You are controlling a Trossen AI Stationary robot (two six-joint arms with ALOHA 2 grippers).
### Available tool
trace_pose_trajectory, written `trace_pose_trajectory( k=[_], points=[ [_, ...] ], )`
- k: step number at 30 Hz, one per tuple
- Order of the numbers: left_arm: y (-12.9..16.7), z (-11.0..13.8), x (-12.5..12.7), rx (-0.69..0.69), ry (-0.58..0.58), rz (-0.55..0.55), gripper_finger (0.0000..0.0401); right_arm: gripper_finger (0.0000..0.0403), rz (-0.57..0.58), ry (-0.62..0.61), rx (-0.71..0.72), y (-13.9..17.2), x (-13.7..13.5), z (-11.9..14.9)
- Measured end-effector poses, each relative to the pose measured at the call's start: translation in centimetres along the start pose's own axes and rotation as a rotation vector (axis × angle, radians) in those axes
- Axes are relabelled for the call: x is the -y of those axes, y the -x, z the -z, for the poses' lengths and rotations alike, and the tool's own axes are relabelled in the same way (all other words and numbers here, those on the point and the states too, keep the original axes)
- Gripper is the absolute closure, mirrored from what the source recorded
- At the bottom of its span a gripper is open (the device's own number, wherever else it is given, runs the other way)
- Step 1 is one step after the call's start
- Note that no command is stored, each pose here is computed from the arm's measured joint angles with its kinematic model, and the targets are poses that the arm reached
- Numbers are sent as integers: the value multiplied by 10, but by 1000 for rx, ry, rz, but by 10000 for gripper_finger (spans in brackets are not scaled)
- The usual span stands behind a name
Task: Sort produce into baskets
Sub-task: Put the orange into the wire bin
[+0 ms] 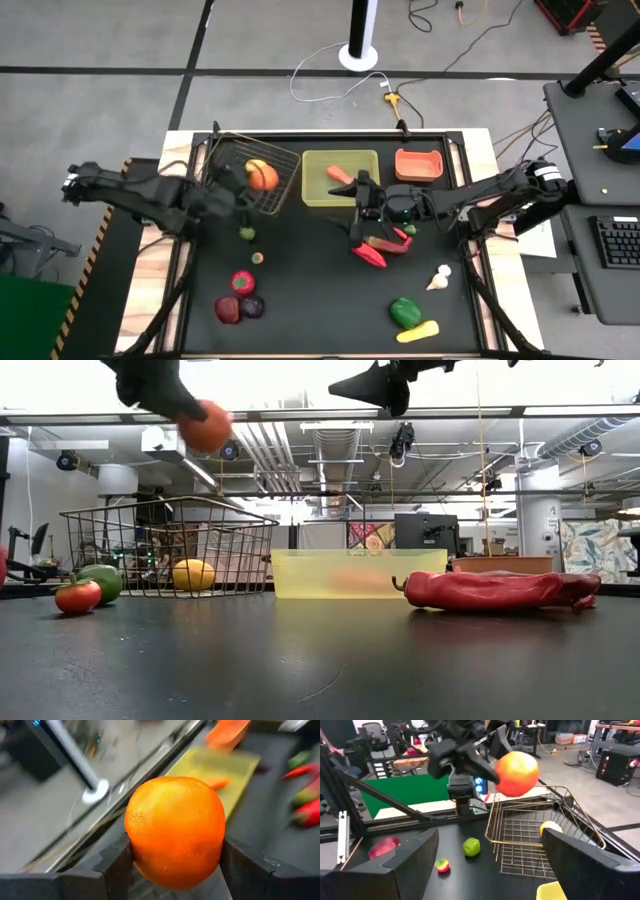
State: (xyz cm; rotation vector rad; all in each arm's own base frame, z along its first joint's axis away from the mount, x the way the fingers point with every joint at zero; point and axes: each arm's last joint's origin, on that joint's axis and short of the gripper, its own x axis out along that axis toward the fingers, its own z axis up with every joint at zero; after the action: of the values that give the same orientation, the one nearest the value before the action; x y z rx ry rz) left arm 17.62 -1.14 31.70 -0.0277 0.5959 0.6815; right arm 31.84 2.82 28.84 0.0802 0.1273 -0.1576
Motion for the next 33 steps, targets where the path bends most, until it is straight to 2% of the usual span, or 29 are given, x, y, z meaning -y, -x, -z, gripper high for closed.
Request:
trace_pose_trajectory(
  k=[5, 12, 15, 22, 33],
  points=[
    [-5, -12, -27, -189, 26, -57, 168, 66, 12, 2, -14, -2, 3, 2],
    [-34, -18, -50, -340, 25, 18, 168, 65, 14, 7, -28, -3, 3, 4],
    [-50, -18, -57, -391, 22, 17, 168, 65, 17, 9, -34, -3, 4, 5],
    [-82, -18, -58, -462, -18, 69, 168, 69, 21, 15, -59, -3, 5, 7],
    [-123, -8, -51, -557, -75, 64, 168, 67, 23, 12, -75, -3, 5, 9]
  ],
)
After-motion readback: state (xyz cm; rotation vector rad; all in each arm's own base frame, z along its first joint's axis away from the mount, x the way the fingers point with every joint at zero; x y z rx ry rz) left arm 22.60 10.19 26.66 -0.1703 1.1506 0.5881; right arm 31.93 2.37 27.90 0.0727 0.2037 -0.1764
